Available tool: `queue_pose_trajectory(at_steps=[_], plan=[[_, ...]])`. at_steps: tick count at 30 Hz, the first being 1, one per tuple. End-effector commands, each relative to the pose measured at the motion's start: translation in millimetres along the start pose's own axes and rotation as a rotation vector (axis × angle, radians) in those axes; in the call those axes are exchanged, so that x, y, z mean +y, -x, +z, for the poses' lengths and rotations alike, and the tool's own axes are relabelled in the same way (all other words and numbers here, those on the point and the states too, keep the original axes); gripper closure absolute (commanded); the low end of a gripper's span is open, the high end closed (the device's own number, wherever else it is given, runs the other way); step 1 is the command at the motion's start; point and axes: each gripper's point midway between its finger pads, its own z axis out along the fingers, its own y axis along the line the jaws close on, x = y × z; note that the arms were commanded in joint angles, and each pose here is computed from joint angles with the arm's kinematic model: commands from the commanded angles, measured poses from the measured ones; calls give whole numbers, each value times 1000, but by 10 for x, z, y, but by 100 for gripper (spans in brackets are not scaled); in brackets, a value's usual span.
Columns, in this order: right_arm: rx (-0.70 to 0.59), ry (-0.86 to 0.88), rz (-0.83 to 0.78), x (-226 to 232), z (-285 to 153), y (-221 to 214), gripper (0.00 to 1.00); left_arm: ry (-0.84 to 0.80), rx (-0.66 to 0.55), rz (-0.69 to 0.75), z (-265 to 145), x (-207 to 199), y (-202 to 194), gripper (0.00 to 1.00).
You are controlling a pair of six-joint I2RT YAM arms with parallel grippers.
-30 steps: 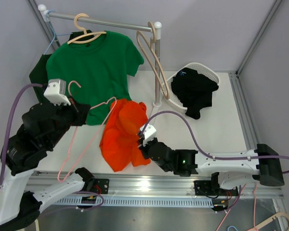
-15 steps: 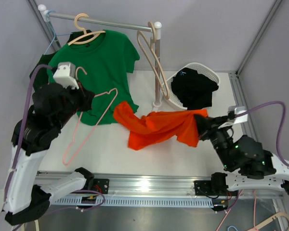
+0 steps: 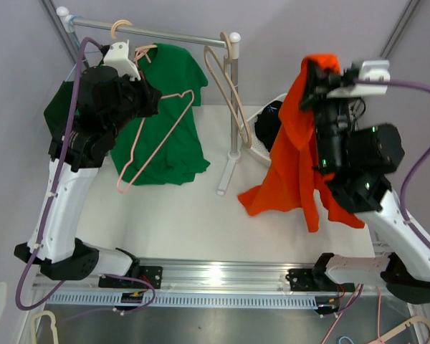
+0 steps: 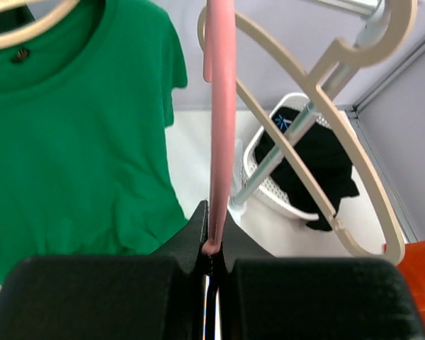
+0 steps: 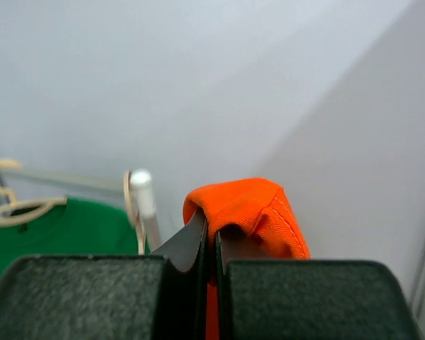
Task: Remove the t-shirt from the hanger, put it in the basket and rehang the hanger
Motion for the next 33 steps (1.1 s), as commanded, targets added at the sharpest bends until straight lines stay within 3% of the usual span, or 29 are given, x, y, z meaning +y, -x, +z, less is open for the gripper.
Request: queue_pose_trajectory(at_steps=[1,7,13,14,18,23,24,27,28,30,33], plan=[[-188,81,3,82,400,524,100,-42,-103,11,-26,-44,359,99],[-381,89,30,-147,972,668,100,-31,-94,11,236,23,382,99],[-569,76,167,-429,1516,426,100,-32,-106,-1,550,92,427,99],[-611,111,212,-400,1551,531,100,-32,-122,4,593,94,468,99],[-698,139,260,-348,1924,238,100,-13,-147,24,745,118,553,99],[-547,82,215,-415,2255,-422,100,-40,-155,28,890,64,567,99],[-453,29,204,-504,2310,-866,100,-48,-154,28,905,48,570,99],[-369,-104,202,-776,2120,-1255,100,-60,-143,31,946,27,549,99],[-265,-177,190,-915,1982,-1801,100,-62,-141,35,968,24,540,99],[-252,-253,196,-1106,1728,-1859,100,-59,-139,39,968,31,533,99],[-8,-348,166,-1316,1424,-2520,100,-52,-144,43,964,46,551,99]])
